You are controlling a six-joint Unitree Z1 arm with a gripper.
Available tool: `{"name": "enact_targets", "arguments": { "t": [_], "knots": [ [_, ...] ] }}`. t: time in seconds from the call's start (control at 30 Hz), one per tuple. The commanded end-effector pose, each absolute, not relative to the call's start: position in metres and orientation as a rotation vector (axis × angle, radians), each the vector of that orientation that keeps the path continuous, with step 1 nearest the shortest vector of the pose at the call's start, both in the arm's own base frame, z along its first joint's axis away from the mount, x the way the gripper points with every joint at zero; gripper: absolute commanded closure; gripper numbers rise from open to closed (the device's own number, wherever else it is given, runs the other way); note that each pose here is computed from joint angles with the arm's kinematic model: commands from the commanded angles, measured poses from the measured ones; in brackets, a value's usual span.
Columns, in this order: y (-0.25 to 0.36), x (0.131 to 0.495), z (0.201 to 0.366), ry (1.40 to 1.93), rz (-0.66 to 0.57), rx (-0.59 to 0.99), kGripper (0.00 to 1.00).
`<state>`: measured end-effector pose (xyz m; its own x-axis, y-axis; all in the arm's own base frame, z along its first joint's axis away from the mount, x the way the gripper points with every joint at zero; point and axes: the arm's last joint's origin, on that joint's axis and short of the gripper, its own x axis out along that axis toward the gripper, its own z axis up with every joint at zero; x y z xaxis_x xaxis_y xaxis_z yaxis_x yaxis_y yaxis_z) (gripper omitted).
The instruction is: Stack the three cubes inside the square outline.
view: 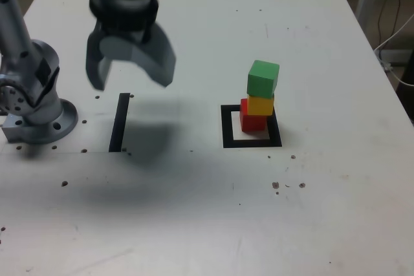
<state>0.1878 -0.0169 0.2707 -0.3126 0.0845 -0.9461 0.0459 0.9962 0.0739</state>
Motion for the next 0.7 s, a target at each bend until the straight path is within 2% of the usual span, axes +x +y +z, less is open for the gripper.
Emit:
{"name": "enact_targets", "arguments": {
  "t": [0.0,0.1,0.3,0.67],
  "knots": [
    [-0.016,0.182,0.26,1.891,0.045,0.073,0.01],
    [-0.016,0.177,0.248,1.891,0.047,0.055,0.01],
    [-0.016,0.172,0.235,1.878,0.039,0.037,0.01],
    [-0.015,0.169,0.228,1.879,0.04,0.026,0.01]
  ]
}}
